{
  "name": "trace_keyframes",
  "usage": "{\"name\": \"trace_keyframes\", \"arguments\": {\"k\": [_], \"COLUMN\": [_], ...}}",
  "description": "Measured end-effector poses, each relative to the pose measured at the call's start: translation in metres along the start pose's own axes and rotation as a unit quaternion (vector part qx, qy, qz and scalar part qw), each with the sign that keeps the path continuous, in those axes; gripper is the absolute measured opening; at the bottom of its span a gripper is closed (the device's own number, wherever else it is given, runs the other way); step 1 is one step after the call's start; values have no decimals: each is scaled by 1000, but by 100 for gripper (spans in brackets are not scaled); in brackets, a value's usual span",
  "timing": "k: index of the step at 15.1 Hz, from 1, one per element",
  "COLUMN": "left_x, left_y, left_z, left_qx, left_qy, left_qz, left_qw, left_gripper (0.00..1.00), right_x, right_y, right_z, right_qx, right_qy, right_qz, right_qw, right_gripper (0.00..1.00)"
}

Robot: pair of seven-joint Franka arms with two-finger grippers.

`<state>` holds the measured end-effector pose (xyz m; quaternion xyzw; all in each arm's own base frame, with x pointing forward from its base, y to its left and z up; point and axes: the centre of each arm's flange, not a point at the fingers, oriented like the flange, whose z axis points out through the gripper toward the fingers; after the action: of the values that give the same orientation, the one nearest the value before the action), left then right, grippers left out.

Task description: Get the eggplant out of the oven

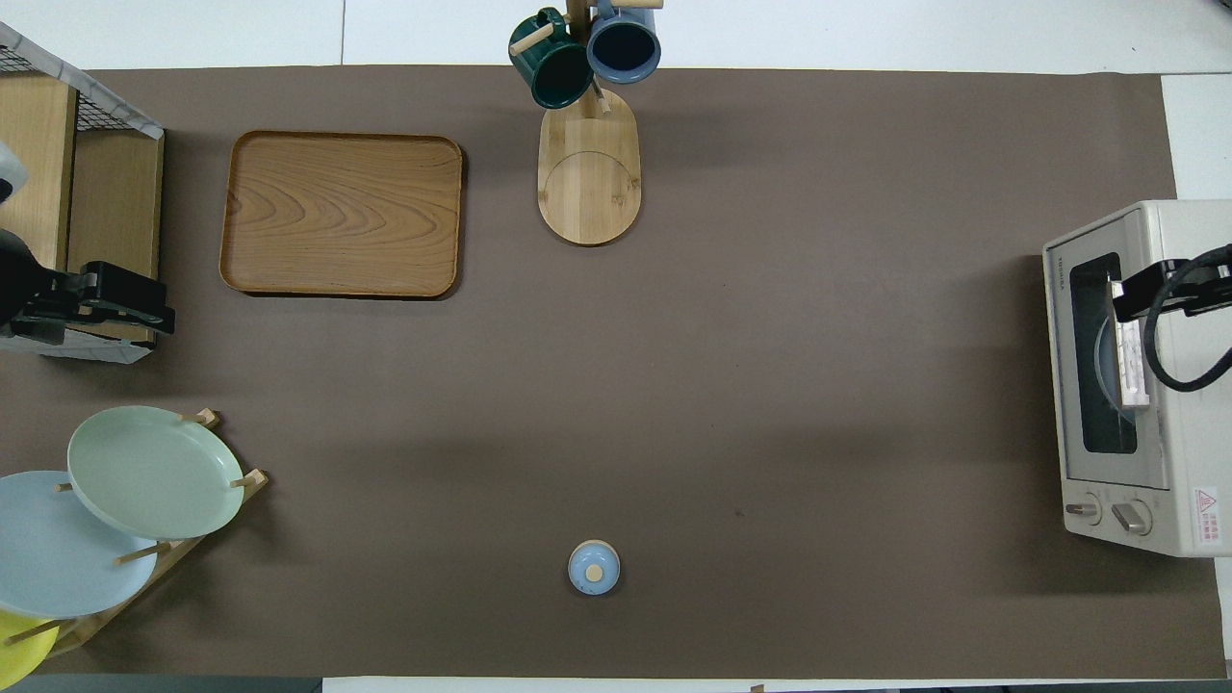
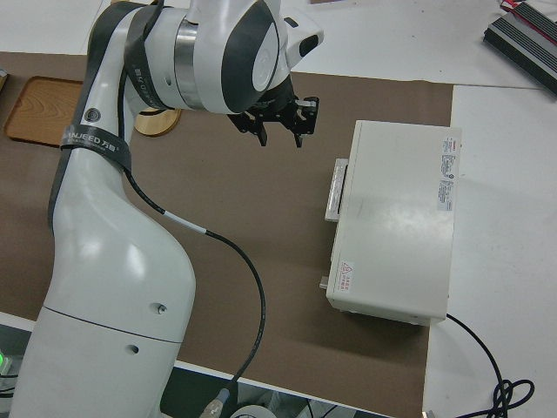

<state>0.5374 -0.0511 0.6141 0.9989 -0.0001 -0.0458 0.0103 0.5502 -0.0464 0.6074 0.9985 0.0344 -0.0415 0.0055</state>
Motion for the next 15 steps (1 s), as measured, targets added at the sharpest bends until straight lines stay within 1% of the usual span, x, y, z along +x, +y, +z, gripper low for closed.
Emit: {"name": "trace_keyframes", "arguments": {"k": [3,4,5,8,10,13,15], "left_x": [0,0,0,0,0,0,0], "left_y": [0,0,0,0,0,0,0], "left_z": [0,0,0,0,0,0,0], "left_qx": [0,0,0,0,0,0,0], "left_qy": [0,0,0,0,0,0,0], "left_qz": [0,0,0,0,0,0,0], "left_qw": [1000,1000,1000,1000,1000,1000,1000], "left_gripper": [100,100,100,100,100,100,100], "right_x": [-1,-1,-1,-7,-15,-18,-18], "right_y": [5,5,7,10,12,13,14], "right_z": [14,21,28,59,76,90,98], "right_qx": [0,-3,-9,-28,-33,-60,-65], "right_qy": [8,13,21,35,26,20,17], "right_qz": [-1,-1,-2,-5,-7,-18,-25], "right_qw": [1000,1000,1000,999,999,998,997], "right_gripper": [24,17,2,1,1,1,1]}}
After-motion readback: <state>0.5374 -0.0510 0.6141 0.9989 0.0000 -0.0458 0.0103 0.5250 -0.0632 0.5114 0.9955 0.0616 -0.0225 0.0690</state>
